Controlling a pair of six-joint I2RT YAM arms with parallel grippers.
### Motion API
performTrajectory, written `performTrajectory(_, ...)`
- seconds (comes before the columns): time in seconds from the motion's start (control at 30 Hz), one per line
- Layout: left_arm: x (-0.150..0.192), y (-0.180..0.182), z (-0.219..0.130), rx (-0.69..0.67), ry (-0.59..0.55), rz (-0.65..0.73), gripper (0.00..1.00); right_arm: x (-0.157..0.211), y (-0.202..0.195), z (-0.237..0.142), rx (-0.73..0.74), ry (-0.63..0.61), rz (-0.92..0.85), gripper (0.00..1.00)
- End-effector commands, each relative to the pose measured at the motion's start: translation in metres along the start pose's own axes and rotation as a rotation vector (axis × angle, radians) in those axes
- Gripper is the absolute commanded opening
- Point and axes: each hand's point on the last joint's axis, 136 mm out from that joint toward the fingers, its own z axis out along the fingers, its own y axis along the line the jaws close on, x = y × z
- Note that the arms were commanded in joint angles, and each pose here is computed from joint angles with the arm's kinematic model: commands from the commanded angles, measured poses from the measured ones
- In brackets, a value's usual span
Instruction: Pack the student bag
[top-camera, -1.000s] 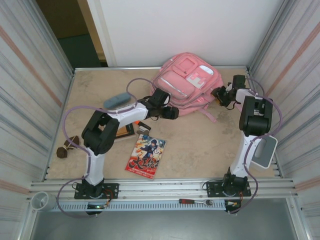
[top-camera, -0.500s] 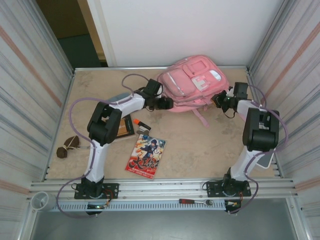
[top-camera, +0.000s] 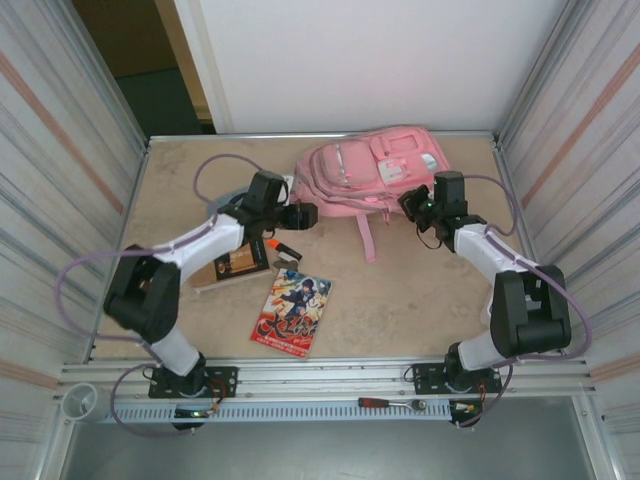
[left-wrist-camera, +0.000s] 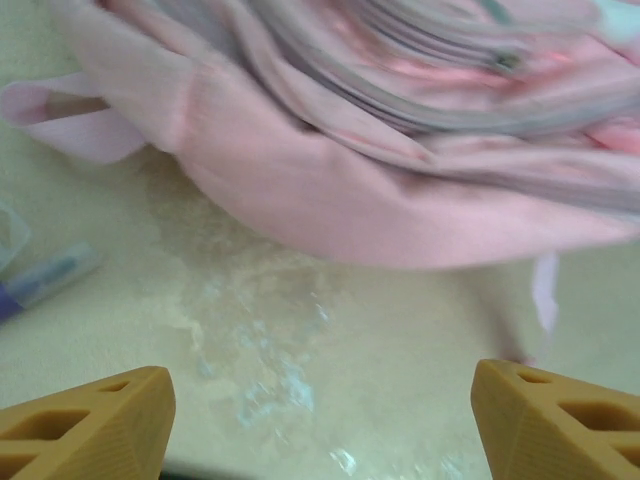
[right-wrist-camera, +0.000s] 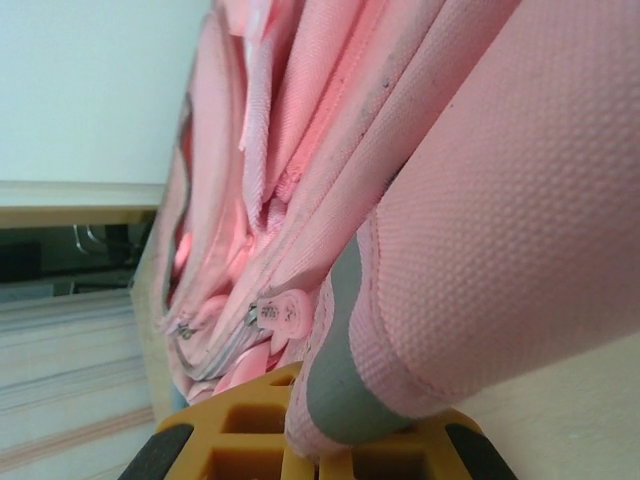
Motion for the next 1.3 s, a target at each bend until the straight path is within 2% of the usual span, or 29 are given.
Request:
performTrajectory(0.0, 0.004, -0.031, -0.012, 0.005, -0.095, 0.156, 0.73, -0.009, 0.047, -0.022, -0.091, -0.084, -0.02, 0.03)
performTrajectory(0.23, 0.007, -0.111, -0.006, 0.054, -0.193, 0.393, 0.6, 0.002, 0.072, -0.027, -0.137, -0.067, -0.039, 0.04)
performTrajectory(0.43, 0.002, -0.152, 0.024, 0.051, -0.213, 0.494, 0.54, 0.003, 0.082, -0.031, -0.154, -0.064, -0.046, 0.04)
performTrajectory(0.67, -0.007, -0.165, 0.054, 0.039, -0.234, 0.515, 0.47, 0.005, 0.082, -0.027, -0.158, -0.047, -0.048, 0.04)
performTrajectory(0.8, -0.011, -0.16, 0.067, -0.005, -0.236, 0.521, 0.44, 0.002, 0.08, -0.024, -0.154, -0.049, -0.047, 0.04)
performTrajectory(1.27, -0.027, -0.146, 0.074, -0.019, -0.263, 0.458, 0.34, -0.001, 0.071, -0.018, -0.134, -0.05, -0.049, 0.04)
